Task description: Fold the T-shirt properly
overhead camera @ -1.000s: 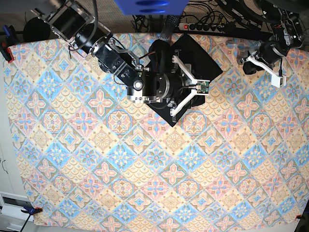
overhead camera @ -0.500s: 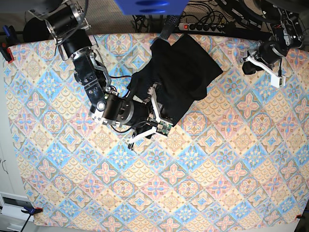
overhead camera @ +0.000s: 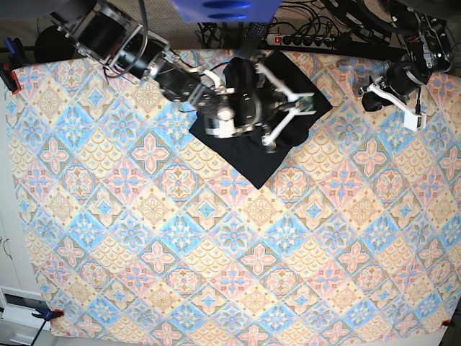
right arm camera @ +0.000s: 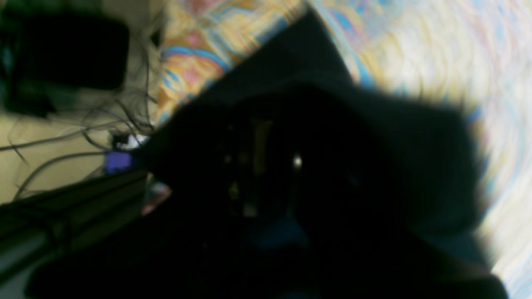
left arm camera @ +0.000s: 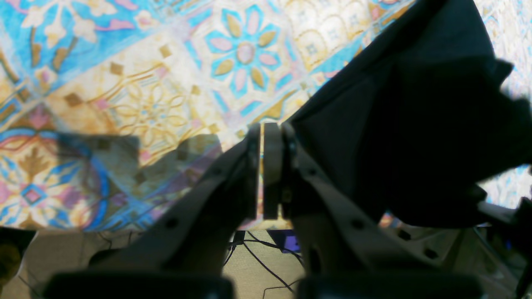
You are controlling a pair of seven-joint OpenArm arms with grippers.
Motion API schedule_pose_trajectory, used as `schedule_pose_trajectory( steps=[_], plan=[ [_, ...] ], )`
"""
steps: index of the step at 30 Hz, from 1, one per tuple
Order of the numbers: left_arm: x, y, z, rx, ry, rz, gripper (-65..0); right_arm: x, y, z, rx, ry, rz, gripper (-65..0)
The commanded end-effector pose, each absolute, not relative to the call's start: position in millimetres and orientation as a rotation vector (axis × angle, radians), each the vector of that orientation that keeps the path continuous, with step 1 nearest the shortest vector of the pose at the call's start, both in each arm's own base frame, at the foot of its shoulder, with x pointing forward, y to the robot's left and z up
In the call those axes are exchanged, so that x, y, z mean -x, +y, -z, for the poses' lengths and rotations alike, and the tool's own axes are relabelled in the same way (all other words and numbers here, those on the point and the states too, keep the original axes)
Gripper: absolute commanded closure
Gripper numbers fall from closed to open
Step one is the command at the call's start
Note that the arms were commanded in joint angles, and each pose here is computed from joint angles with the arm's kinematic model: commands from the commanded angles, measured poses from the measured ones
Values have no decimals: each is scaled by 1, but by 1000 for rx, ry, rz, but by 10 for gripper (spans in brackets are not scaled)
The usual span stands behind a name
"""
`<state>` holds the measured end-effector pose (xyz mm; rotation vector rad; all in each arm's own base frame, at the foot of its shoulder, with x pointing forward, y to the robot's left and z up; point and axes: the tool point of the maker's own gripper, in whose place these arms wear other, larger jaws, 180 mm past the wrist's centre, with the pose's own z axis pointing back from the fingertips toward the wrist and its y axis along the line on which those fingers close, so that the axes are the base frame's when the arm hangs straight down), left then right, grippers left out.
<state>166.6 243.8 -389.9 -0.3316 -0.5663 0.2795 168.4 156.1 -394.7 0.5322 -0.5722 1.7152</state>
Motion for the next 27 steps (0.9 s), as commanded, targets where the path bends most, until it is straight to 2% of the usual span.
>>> schedule_pose_trajectory(
  steps=[1,4,10,14,22,27],
  plan=[
    [-172,247,382,326,-597,-267,-7,-166,189,367,-617,-668,-1739,-75],
    [-170,247,382,324,-595,-265,-7,-159,210,368,-647,-663,-1807,-75],
    [-168,247,383,324,-587,-264,-7,-166,216,370,-648,-663,-1817,-75],
    [-168,246,383,326,-585,-264,-7,-168,217,351,-662,-732,-1818,-73],
    [-156,237,385,333,-555,-231,-7,-249,127,322,-513,-897,-1525,-74],
    [-154,231,371,317,-577,-186,-7,-266,59,352,-371,-786,-1410,-74]
  ],
)
